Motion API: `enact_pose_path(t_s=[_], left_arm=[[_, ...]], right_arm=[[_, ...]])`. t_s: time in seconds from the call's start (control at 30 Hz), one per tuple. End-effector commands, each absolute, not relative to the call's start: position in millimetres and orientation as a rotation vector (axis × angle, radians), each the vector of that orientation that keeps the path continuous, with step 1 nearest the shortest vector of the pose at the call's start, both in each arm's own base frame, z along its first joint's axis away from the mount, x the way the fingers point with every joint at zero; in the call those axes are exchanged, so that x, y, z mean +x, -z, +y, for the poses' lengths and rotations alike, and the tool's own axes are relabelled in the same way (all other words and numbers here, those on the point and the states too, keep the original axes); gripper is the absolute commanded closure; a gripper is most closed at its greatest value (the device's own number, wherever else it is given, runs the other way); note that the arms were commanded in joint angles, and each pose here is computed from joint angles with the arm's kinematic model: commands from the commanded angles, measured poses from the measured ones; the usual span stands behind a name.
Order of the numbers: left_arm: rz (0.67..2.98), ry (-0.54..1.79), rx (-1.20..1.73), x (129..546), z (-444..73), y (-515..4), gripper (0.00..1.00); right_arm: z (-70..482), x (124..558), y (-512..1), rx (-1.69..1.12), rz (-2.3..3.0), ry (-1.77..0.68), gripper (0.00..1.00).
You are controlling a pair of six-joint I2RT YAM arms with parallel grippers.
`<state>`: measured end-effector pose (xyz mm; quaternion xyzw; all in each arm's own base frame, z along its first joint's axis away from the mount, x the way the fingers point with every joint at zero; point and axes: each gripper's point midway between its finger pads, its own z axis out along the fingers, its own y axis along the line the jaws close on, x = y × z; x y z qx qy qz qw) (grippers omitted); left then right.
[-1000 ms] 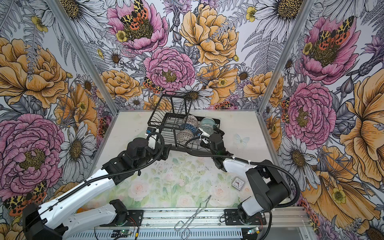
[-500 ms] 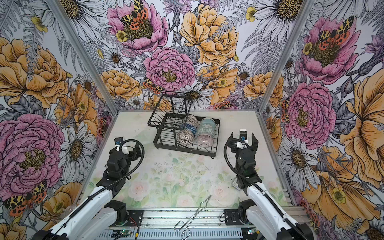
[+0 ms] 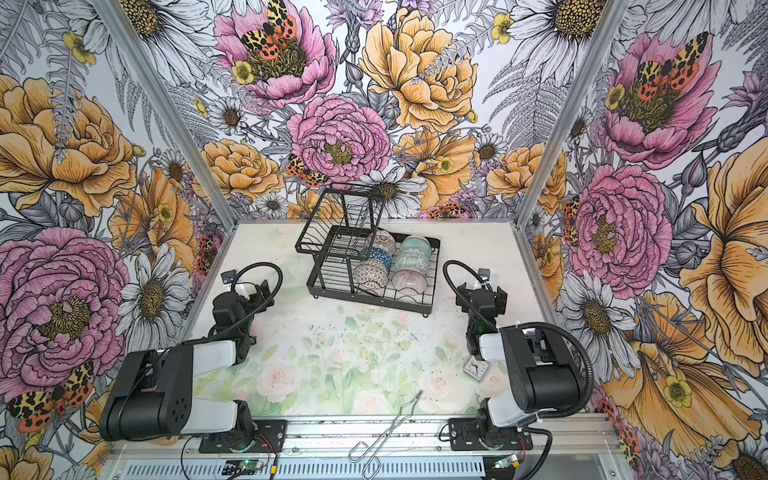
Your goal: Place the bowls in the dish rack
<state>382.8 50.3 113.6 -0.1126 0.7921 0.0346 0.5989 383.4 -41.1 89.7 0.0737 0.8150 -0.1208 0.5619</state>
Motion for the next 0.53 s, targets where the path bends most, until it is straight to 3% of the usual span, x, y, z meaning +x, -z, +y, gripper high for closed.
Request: enact_pose_path(t_s=[0.0,0.5], left_arm=[[1.74,-0.042,-0.129,402.3,20.0,-133.2,0.01],[1.749,-0.093,-0.136,404.6,19.6,-130.2,0.01]], right_arm=[[-41.0,395.8,-113.7,0.204,1.824,0.212,0.01],[-39.6,395.8,-114.6,0.198,1.819,0.214,0.0]])
